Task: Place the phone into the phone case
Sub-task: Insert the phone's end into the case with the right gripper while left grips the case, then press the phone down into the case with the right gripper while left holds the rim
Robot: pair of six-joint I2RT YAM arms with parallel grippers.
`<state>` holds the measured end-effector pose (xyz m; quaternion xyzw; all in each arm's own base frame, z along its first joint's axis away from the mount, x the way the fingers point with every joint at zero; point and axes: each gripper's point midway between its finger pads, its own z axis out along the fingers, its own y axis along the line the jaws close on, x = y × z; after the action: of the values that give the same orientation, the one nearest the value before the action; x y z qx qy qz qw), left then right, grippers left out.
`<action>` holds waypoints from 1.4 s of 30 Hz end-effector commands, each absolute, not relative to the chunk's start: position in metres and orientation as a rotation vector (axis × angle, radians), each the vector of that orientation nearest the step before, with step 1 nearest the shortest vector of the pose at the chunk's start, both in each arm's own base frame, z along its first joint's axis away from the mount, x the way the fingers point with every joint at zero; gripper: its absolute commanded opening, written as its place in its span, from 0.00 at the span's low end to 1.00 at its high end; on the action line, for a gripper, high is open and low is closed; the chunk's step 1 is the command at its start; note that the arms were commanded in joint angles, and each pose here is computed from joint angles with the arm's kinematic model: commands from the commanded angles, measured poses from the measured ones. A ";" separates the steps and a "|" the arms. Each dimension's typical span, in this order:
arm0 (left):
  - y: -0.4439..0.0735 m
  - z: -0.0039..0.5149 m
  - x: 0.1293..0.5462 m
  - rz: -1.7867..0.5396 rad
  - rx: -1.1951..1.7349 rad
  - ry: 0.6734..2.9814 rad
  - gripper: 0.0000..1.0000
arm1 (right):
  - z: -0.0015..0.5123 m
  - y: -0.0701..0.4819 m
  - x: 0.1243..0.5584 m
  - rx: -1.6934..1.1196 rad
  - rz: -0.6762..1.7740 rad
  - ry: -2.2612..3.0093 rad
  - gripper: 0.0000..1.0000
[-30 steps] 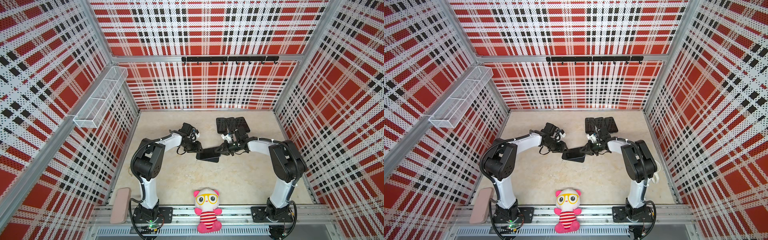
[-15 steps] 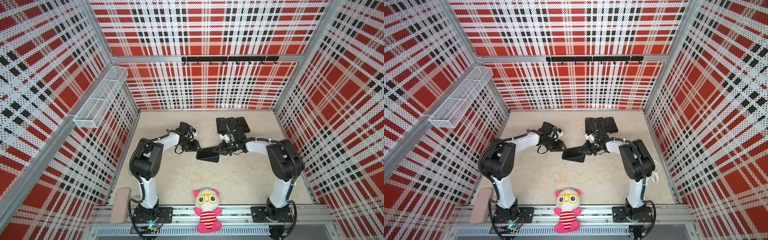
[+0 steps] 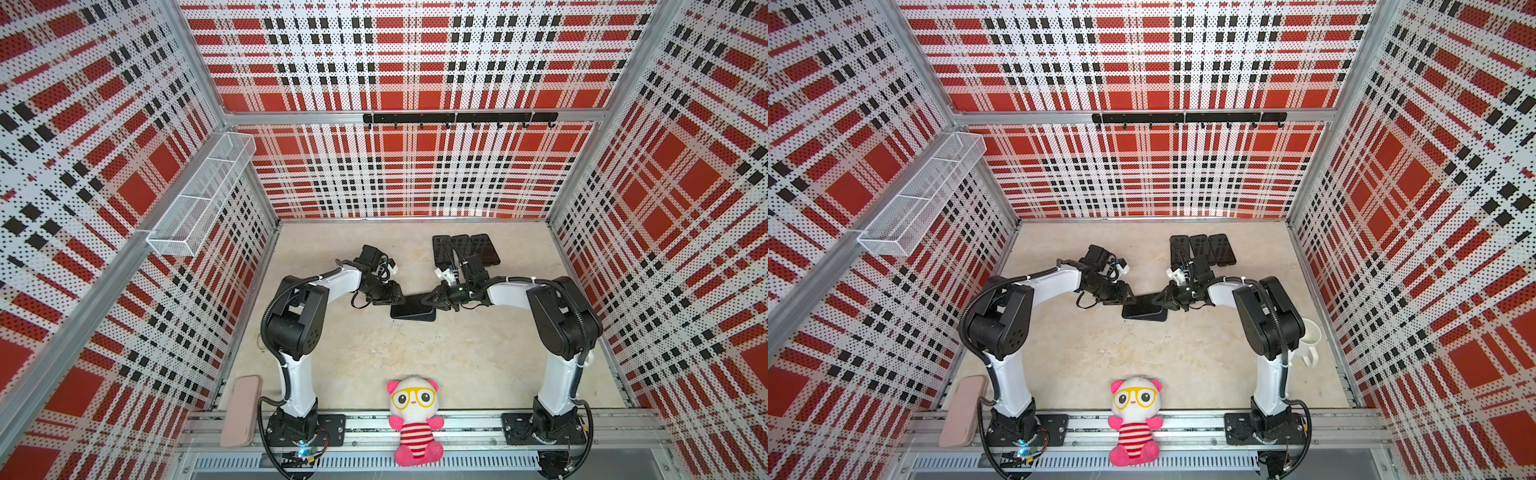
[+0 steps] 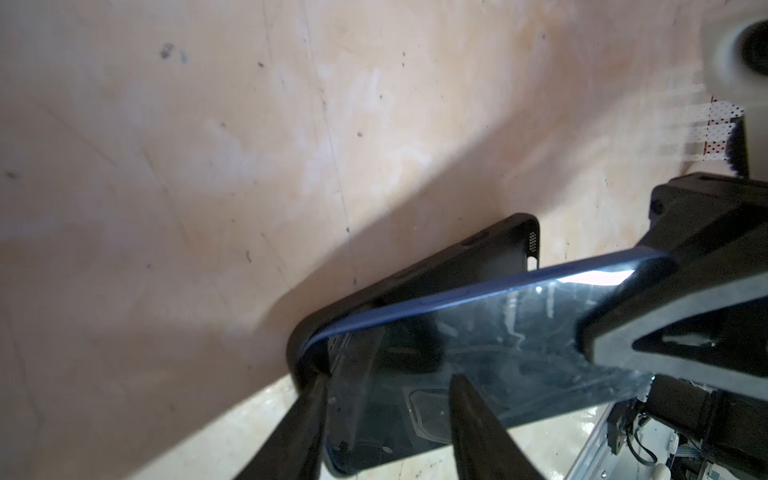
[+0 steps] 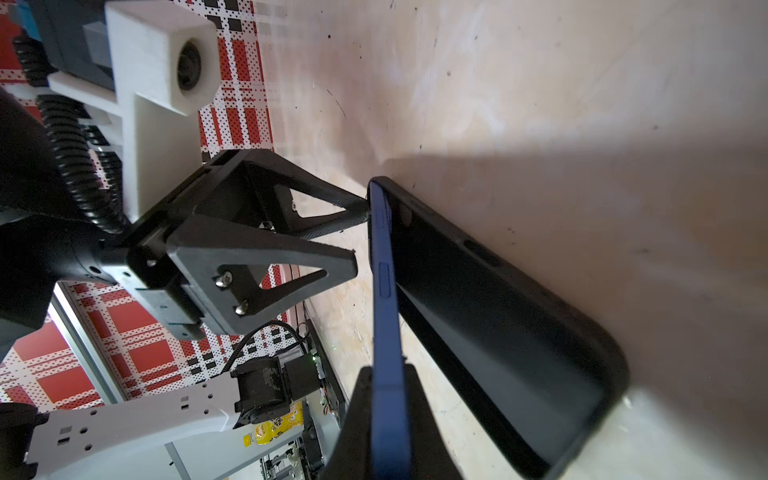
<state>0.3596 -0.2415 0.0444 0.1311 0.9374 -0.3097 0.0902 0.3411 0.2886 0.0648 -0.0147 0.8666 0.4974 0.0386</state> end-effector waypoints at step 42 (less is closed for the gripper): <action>-0.235 0.023 0.352 -0.864 0.404 2.873 0.40 | 0.035 0.265 0.337 -0.077 1.038 2.900 0.26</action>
<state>0.3559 -0.2269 0.0274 0.1273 0.9512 -0.2721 0.0710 0.3432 0.2582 0.0381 -0.0159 0.9431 0.3299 0.0375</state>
